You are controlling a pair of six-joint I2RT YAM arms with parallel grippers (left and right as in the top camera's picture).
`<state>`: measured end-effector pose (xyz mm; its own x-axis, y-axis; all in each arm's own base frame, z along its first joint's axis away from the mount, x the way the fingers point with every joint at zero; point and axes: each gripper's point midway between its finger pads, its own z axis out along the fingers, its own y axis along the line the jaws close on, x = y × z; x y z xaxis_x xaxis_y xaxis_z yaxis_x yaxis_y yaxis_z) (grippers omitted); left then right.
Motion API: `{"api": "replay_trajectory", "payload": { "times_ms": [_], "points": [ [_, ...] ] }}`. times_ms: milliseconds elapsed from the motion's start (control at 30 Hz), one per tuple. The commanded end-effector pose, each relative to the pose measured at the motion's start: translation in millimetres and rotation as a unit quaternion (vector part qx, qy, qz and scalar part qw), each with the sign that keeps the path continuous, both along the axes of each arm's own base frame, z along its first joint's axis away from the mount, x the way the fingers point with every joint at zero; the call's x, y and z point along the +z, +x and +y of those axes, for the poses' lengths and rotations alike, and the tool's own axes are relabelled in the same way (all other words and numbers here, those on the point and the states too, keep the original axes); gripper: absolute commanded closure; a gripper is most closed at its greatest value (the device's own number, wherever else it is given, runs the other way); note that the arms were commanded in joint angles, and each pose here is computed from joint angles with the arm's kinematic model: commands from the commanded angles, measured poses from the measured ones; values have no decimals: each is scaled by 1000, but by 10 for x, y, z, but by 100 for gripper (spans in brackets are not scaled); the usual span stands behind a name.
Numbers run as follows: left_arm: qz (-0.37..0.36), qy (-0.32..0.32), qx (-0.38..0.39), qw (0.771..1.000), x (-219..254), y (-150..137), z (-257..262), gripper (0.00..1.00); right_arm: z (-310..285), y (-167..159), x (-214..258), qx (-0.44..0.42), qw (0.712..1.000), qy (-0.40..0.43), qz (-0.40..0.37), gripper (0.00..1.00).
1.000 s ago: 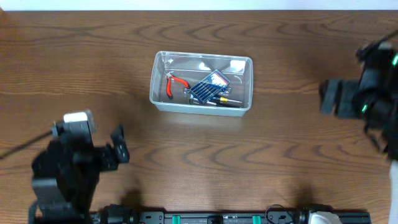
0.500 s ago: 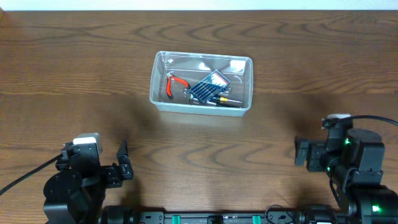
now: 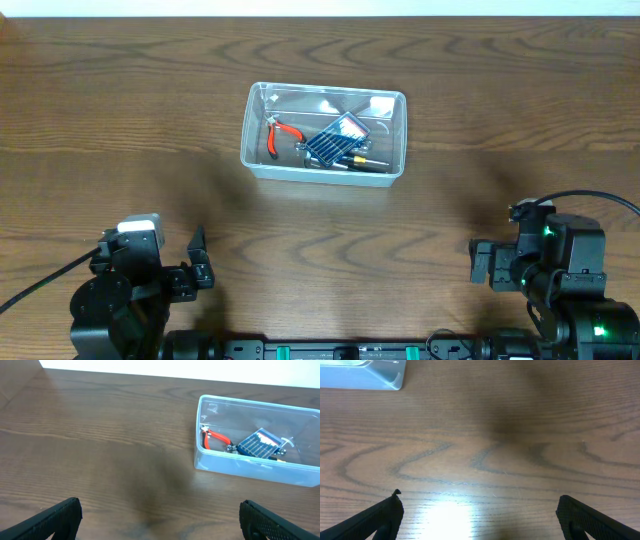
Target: Pack container
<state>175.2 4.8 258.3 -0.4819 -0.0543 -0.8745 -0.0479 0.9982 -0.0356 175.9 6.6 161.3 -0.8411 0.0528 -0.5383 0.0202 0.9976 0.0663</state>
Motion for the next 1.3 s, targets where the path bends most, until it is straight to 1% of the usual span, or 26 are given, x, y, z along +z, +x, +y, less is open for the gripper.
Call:
{"api": "replay_trajectory", "payload": {
  "times_ms": [0, 100, 167, 300, 400, 500, 667, 767, 867, 1000, 1133, 1267],
  "points": [
    [-1, 2, -6, 1000, 2, -6, -15, 2, 18, -19, 5, 2, 1000, 1, -5, 1],
    [-1, 2, -6, 1000, 2, -6, -15, 2, -31, -36, 87, -4, 999, -12, -33, 1],
    [-1, 2, -6, 1000, 2, -6, -15, 2, -107, -69, 197, -11, 997, -35, -69, 1],
    [-1, 2, -6, 1000, 2, -6, -15, 2, -112, -85, 552, -16, 981, -35, -189, 1],
    [-1, 2, -6, 1000, 2, -6, -15, 1, -94, -42, 729, -13, 959, -32, -282, 1],
    [-1, 2, -6, 1000, 2, -6, -15, 1, -55, 90, 704, 1, 939, -35, -342, 1],
    [-1, 2, -6, 1000, 2, -6, -15, 2, 5, 448, 465, 9, 905, -26, -424, 1],
    [-1, 2, -6, 1000, 2, -6, -15, 2, 38, 586, 356, 15, 890, -25, -455, 1],
    [-1, 2, -6, 1000, 2, -6, -15, 2, 65, 657, 235, 24, 883, -31, -468, 1],
    [-1, 2, -6, 1000, 2, -6, -15, 2, 67, 692, -29, 30, 893, -41, -446, 1],
    [-1, 2, -6, 1000, 2, -6, -15, 2, 41, 696, -49, 41, 892, -73, -445, 1],
    [-1, 3, -6, 1000, 2, -6, -15, 2, 68, 695, -46, 45, 891, -65, -446, 1]
  ]
}}
